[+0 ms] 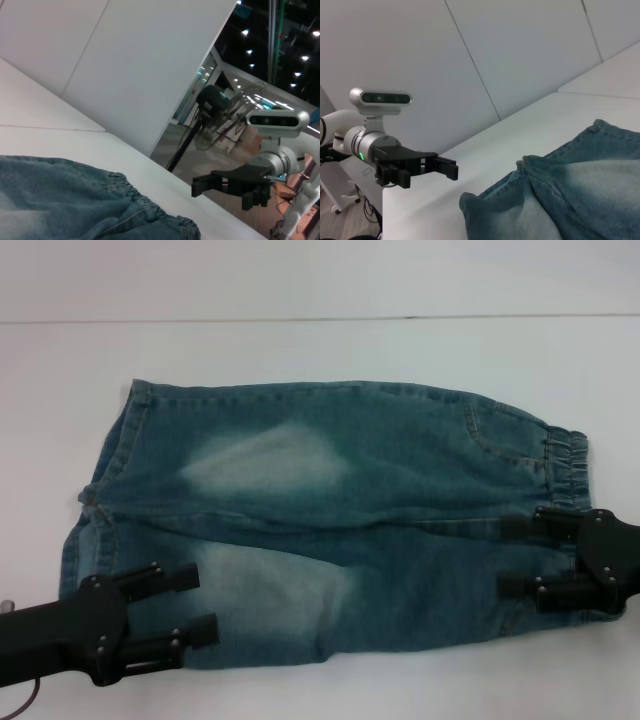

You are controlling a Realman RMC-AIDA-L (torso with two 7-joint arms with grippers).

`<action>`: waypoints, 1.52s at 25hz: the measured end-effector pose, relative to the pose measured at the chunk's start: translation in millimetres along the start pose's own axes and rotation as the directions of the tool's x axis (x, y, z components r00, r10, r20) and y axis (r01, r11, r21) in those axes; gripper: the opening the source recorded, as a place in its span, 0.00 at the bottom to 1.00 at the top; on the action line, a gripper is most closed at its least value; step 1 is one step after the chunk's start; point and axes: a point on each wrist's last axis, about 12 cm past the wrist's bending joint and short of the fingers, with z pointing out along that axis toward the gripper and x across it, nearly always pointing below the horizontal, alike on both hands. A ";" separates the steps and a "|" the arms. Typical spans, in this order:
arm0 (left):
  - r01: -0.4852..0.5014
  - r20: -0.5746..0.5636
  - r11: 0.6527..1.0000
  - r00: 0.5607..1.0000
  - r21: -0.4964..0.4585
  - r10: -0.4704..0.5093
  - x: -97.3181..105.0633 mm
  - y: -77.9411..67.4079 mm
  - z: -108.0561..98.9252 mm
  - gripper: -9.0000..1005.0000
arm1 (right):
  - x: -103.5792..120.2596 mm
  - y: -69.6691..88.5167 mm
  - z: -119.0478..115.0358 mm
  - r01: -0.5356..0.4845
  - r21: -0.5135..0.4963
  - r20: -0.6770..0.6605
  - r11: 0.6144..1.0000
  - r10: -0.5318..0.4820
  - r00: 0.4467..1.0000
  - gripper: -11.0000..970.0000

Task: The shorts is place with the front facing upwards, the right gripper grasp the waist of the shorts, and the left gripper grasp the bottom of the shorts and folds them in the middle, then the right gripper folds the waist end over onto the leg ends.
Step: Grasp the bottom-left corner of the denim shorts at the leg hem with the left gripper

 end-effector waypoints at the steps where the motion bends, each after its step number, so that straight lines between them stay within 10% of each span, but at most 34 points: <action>1: 0.003 0.000 1.000 1.000 0.004 -0.003 -0.5 -0.2 -0.1 0.84 | 0.4 0.2 0.0 -0.001 0.000 0.000 1.000 0.001 1.000 0.97; 38: 0.170 -0.131 0.982 0.975 -0.085 -0.180 -25.0 5.8 -29.6 0.84 | -1.3 -0.1 12.3 0.001 -0.023 -0.019 1.000 -0.001 1.000 0.97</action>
